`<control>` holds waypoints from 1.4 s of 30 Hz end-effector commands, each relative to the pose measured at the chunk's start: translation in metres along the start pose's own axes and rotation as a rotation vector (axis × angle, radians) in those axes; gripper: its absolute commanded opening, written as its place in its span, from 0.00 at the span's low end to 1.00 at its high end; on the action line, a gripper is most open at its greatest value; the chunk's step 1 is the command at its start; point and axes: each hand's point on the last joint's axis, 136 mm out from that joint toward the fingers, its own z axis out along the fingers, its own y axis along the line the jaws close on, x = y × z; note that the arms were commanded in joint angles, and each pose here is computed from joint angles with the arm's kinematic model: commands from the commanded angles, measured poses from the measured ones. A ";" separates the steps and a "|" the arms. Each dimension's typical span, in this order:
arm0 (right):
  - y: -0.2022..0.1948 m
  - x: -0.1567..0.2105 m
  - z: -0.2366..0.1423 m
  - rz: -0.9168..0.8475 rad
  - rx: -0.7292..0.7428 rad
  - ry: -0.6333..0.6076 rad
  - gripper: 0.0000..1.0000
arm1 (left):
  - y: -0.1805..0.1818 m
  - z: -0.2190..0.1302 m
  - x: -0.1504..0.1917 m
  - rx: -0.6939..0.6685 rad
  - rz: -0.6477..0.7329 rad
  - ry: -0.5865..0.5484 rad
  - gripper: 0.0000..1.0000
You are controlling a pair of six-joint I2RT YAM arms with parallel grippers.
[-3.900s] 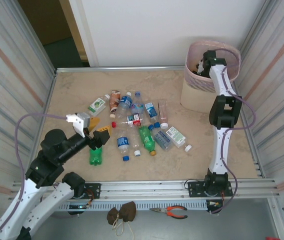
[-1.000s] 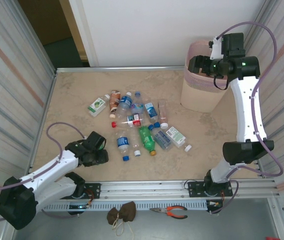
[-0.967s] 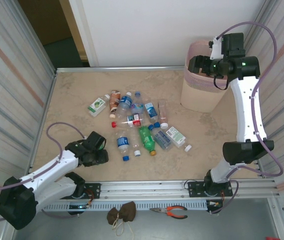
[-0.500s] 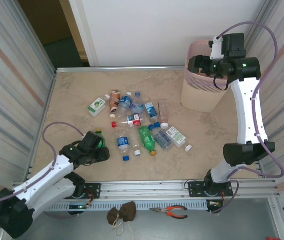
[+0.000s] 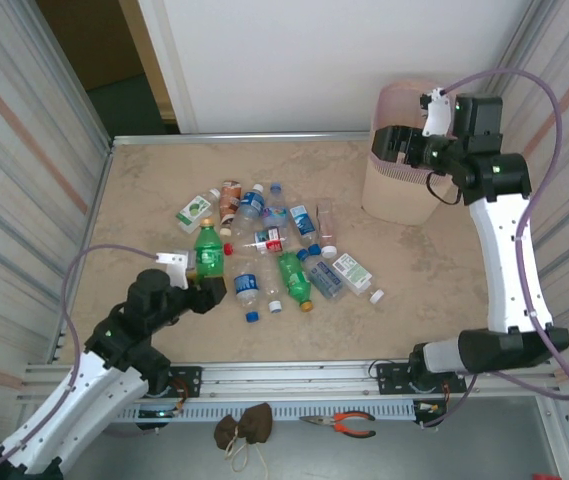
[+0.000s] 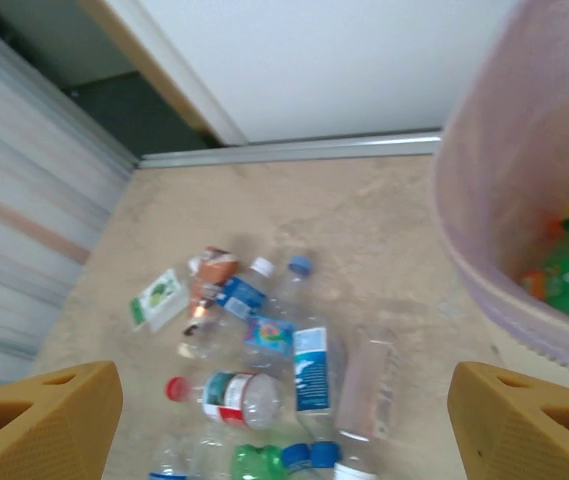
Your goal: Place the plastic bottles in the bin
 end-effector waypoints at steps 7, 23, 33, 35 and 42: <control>0.086 -0.007 -0.046 -0.140 -0.438 -0.248 0.82 | -0.091 -0.039 -0.072 0.387 0.260 -0.279 0.49; 0.226 0.054 -0.095 -0.422 -0.911 -0.262 0.90 | -0.190 -0.082 -0.150 0.762 0.432 -0.428 0.44; 0.269 0.065 -0.104 -0.483 -0.982 -0.281 0.91 | -0.230 -0.084 -0.170 0.876 0.523 -0.445 0.44; 0.276 0.065 -0.103 -0.491 -0.993 -0.282 0.91 | -0.235 -0.082 -0.171 0.879 0.540 -0.439 0.44; 0.295 0.073 -0.102 -0.542 -1.062 -0.269 0.91 | -0.243 -0.085 -0.171 0.908 0.560 -0.437 0.44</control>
